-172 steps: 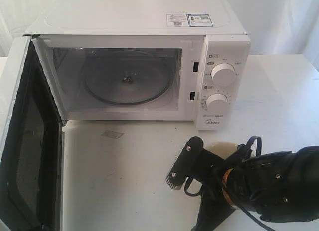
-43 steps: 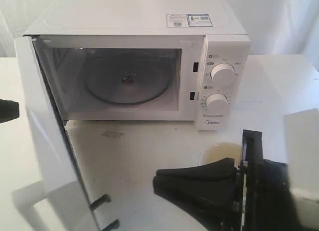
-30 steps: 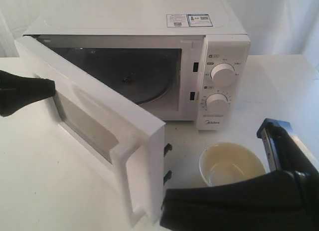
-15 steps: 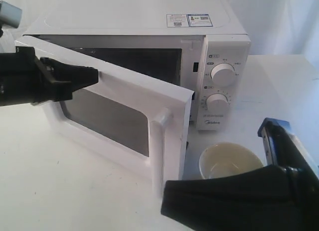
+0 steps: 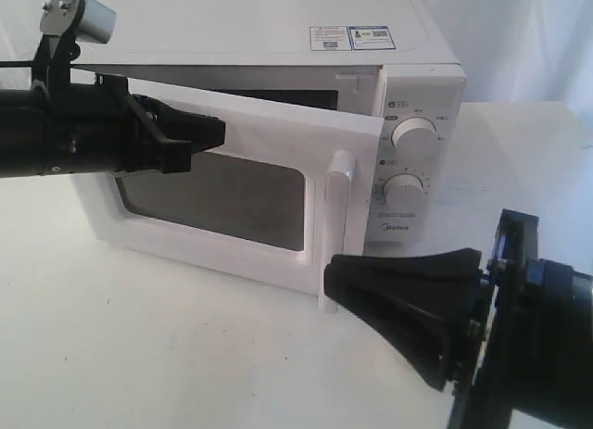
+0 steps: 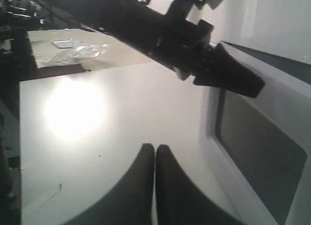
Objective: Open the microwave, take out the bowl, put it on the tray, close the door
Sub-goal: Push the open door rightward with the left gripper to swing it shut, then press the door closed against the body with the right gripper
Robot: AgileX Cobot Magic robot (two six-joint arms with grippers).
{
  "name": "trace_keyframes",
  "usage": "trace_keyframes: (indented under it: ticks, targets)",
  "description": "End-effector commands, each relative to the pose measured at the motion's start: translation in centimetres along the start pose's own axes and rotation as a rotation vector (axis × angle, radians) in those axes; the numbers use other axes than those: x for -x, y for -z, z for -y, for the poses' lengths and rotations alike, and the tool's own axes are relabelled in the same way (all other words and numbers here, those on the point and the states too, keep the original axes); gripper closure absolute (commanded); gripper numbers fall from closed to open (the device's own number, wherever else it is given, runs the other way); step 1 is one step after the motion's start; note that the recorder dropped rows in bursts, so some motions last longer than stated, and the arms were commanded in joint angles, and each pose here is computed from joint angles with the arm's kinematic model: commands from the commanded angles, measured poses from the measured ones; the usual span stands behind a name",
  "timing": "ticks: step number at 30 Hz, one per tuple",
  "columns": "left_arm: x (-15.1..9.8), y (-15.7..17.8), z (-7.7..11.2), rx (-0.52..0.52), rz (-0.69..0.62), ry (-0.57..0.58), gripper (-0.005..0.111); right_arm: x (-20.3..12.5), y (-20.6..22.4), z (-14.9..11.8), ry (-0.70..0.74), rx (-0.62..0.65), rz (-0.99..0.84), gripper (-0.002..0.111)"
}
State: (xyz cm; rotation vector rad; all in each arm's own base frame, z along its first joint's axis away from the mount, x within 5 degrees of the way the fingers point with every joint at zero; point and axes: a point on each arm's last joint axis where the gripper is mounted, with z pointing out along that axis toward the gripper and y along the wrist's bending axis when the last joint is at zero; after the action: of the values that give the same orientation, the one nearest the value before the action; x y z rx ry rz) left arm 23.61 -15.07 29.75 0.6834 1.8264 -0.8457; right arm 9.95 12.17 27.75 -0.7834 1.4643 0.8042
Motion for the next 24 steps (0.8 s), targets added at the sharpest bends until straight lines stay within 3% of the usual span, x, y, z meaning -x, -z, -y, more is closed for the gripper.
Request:
trace_keyframes:
  ticks: [1,14,19,24]
  targets:
    - [0.2,-0.2,0.1,-0.007,-0.004,-0.016,0.107,-0.2,-1.0,1.4,-0.008,-0.108,0.033,0.107]
    - [0.6,2.5,1.3,0.049,0.033,-0.02,0.107,-2.7,-6.4,4.3,-0.104,-0.22,0.165,0.107]
    - [-0.7,3.8,1.1,0.141,0.028,-0.003,0.107,-4.2,-9.0,6.2,-0.124,-0.332,0.144,0.107]
    - [-2.0,4.4,1.0,0.178,0.01,0.037,0.107,-4.7,-10.9,7.0,-0.082,-0.35,0.2,0.107]
